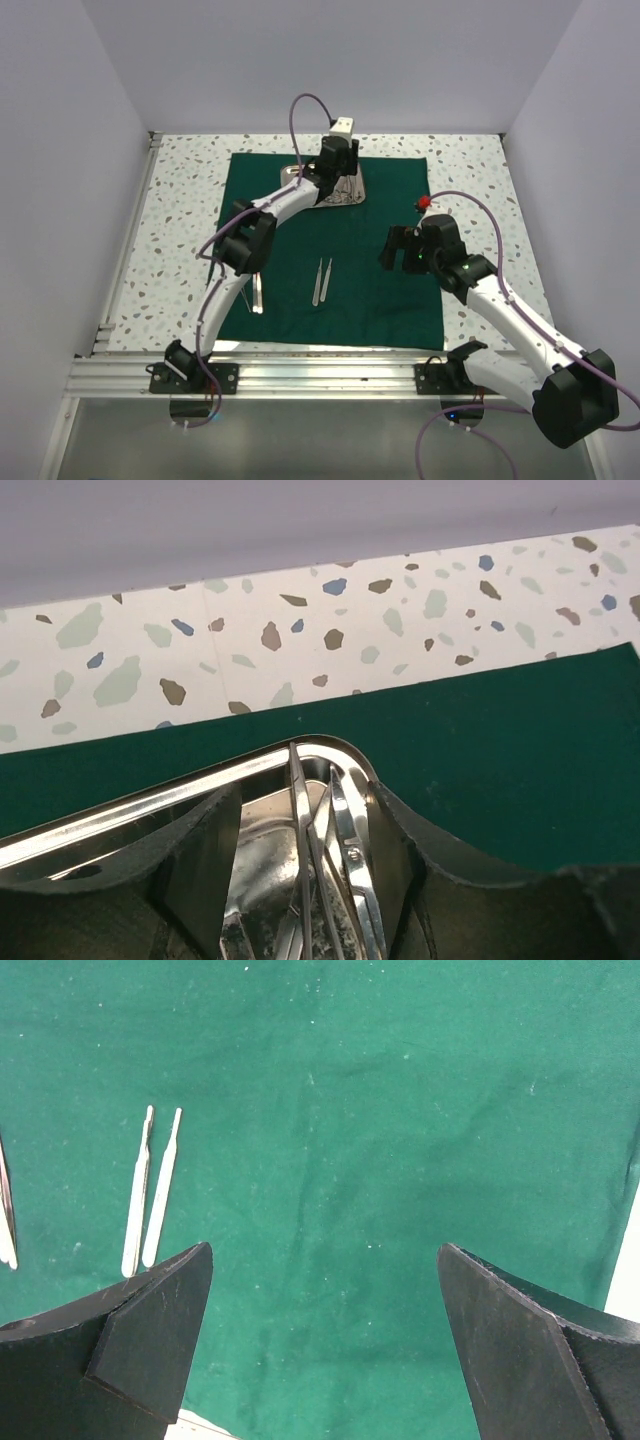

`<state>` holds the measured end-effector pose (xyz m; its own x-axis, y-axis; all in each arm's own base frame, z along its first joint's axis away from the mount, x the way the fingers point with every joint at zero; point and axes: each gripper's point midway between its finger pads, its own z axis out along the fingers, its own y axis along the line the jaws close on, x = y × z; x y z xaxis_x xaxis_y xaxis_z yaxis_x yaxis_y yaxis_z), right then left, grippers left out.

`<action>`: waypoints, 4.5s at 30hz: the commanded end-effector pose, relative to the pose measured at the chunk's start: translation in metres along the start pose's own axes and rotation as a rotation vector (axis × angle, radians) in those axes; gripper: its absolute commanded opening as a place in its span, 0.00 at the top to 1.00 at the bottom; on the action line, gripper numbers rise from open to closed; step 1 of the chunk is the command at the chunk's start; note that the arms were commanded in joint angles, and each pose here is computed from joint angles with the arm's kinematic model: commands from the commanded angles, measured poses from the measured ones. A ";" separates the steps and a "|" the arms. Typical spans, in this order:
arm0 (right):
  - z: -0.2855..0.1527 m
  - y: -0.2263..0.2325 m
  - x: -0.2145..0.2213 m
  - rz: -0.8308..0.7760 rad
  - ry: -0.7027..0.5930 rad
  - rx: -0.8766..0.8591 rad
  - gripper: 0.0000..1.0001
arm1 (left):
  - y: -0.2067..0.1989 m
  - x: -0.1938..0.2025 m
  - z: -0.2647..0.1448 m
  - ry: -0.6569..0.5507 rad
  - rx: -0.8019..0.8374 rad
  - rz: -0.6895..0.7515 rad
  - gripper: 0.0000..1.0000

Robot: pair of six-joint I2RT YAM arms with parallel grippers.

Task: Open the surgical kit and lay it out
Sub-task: Pick up the medical item from the container, then place the medical item in the surgical kit.

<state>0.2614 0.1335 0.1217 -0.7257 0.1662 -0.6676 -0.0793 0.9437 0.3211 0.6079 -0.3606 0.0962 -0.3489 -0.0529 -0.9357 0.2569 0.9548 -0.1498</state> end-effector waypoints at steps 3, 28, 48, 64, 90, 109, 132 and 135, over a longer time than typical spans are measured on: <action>-0.001 0.001 -0.007 0.006 -0.031 0.000 0.02 | 0.002 -0.012 0.015 -0.033 0.032 -0.002 0.42; -0.010 0.005 -0.009 0.008 -0.050 -0.031 0.02 | 0.037 0.072 -0.014 0.368 -0.092 0.133 0.69; -0.007 0.004 -0.008 0.008 -0.043 -0.024 0.02 | 0.061 0.032 -0.044 0.321 -0.207 0.206 1.00; -0.007 0.002 -0.008 0.008 -0.047 -0.013 0.02 | 0.055 -0.069 -0.115 0.094 -0.188 0.087 1.00; -0.022 -0.022 -0.022 0.049 -0.151 0.113 0.01 | -0.141 0.084 -0.243 0.121 0.120 -0.277 1.00; -0.021 -0.022 -0.021 0.047 -0.149 0.114 0.02 | -0.198 0.123 -0.267 0.230 0.162 -0.393 1.00; -0.024 -0.022 -0.021 0.049 -0.155 0.111 0.02 | -0.210 0.098 -0.278 0.144 0.132 -0.213 0.57; -0.029 -0.024 -0.024 0.056 -0.180 0.118 0.02 | -0.191 0.071 -0.275 0.061 0.078 -0.123 0.57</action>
<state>0.2626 0.0892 0.1397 -0.6102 0.2400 -0.7550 0.0814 0.9670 0.2416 0.2679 -0.4611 0.0652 -0.5898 -0.1046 -0.8008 0.2327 0.9275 -0.2925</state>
